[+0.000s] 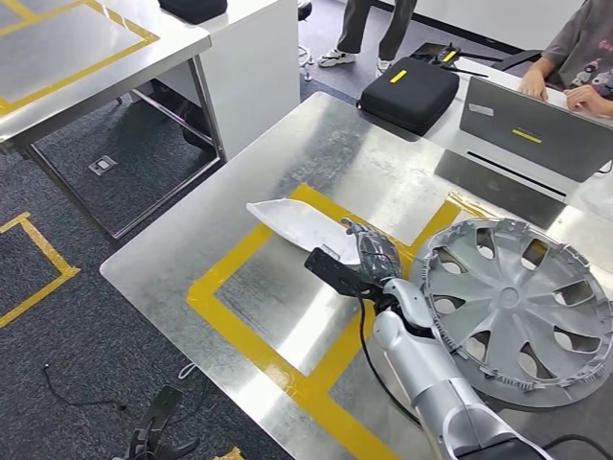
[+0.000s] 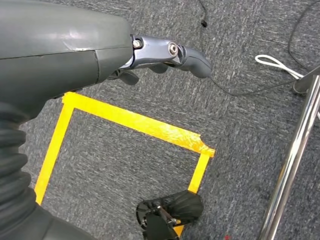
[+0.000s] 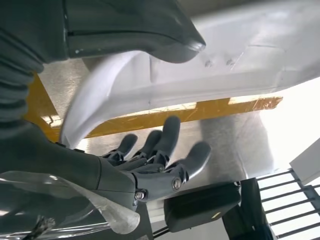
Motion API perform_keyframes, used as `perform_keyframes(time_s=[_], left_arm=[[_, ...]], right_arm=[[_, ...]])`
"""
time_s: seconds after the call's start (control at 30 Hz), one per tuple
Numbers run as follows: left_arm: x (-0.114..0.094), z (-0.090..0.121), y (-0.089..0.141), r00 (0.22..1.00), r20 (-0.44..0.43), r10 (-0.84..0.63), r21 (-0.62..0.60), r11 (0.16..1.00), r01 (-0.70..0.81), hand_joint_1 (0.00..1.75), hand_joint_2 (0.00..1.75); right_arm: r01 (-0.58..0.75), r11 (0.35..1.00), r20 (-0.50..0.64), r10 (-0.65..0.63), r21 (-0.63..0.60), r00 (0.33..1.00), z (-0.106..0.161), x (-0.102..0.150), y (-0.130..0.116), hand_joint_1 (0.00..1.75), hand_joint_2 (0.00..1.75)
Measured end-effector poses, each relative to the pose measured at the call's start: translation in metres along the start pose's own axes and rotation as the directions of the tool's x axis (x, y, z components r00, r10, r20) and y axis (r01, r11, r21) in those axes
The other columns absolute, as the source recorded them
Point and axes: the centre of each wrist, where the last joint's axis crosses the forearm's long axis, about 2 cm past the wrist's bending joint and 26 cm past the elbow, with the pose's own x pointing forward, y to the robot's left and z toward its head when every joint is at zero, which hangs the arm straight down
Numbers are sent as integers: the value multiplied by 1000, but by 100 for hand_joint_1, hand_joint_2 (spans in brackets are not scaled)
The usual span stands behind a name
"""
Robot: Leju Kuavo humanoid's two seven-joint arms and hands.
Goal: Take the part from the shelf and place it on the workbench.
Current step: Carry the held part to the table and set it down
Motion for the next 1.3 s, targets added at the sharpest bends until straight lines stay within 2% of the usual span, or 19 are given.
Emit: perform_keyframes(time_s=[0.17, 0.3, 0.43, 0.57, 0.7, 0.87, 1.1, 1.3], left_arm=[[-1, 0, 0, 1000, -4, 13, 12, 1000, -13, 0, 0], [-5, 1, -1, 999, -7, 32, 24, 999, -31, 0, 0], [-13, 3, -1, 998, -13, 54, 41, 998, -54, 0, 0], [-21, 6, -3, 997, -25, 78, 57, 995, -76, 0, 0], [-27, 8, -3, 994, -30, 103, 74, 992, -101, 0, 0], [-31, 9, -4, 990, -33, 134, 91, 987, -131, 0, 0], [-37, 12, -6, 986, -40, 163, 105, 982, -159, 0, 0], [-40, 13, -6, 984, -46, 174, 113, 979, -168, 0, 0]], right_arm=[[64, 998, 14, -64, -19, 998, 1, -3, -4, 0, 0], [194, 979, 69, -190, -57, 979, 7, -3, -9, 0, 0], [374, 922, 195, -350, -101, 916, 24, 5, -13, 0, 0], [526, 840, 364, -451, -136, 815, 50, 20, -18, 0, 0], [616, 776, 507, -479, -137, 717, 79, 37, -23, 0, 0], [672, 733, 614, -483, -108, 625, 107, 56, -26, 0, 0], [724, 688, 697, -492, -55, 521, 135, 74, -24, 0, 0], [736, 677, 736, -484, -27, 473, 150, 82, -22, 0, 0]])
